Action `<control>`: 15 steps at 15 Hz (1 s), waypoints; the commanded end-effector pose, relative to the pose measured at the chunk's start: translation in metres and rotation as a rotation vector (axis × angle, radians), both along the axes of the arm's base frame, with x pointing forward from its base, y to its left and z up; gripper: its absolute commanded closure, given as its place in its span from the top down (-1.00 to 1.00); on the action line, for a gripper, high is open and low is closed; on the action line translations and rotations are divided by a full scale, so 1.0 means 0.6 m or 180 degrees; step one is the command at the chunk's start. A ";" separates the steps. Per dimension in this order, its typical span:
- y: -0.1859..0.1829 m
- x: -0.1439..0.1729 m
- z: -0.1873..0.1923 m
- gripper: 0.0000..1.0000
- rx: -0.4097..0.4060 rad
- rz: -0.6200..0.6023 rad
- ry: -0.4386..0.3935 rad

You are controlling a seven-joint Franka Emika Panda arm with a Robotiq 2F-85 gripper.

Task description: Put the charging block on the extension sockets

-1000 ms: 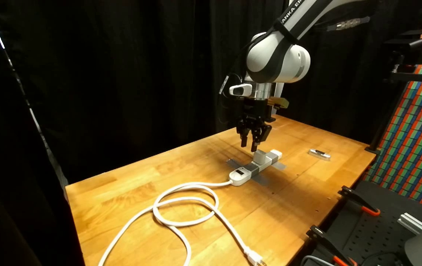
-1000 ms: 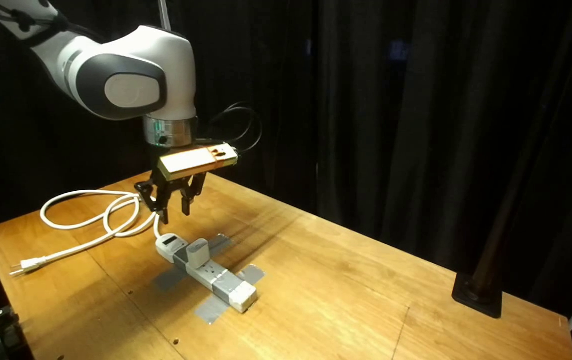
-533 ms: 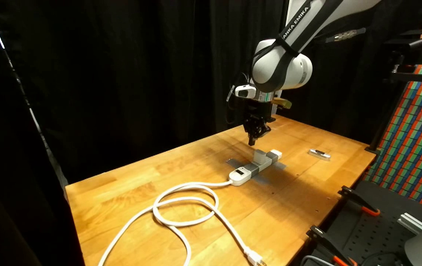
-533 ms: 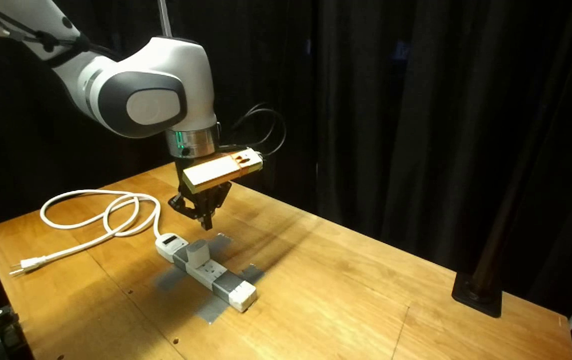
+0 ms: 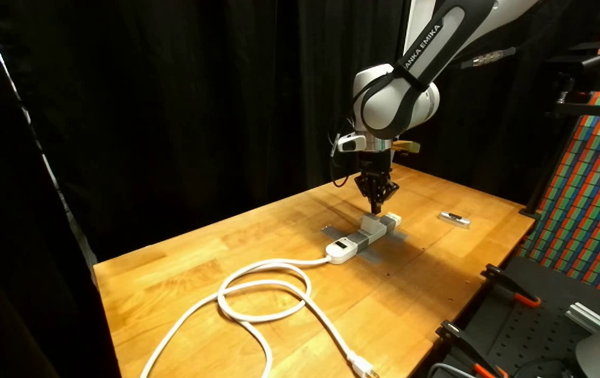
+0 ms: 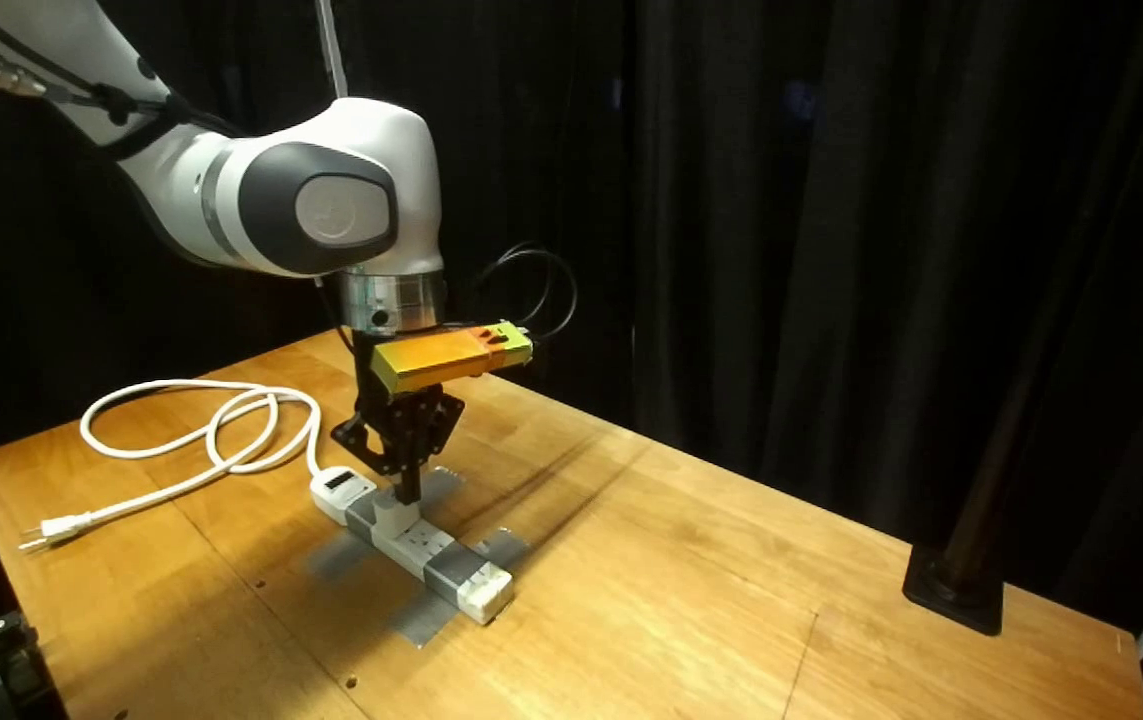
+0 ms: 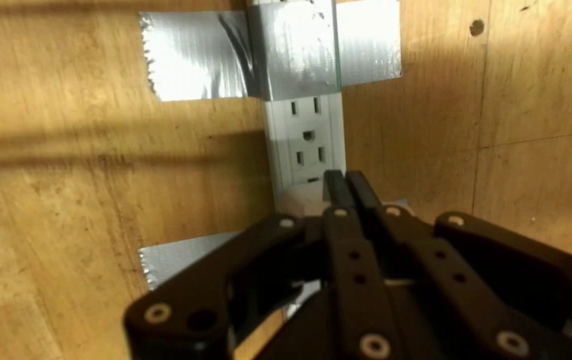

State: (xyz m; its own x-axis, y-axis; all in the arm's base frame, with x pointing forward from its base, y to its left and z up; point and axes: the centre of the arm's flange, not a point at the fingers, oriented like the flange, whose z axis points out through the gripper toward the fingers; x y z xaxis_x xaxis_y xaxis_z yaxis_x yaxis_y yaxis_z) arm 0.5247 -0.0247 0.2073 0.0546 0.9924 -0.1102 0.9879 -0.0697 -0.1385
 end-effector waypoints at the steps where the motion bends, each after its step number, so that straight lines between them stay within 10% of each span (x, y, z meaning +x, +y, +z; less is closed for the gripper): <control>1: 0.007 0.007 0.012 -0.85 0.0067 0.0077 0.0080; 15: -0.048 0.007 -0.050 -0.84 0.0933 0.0293 0.0170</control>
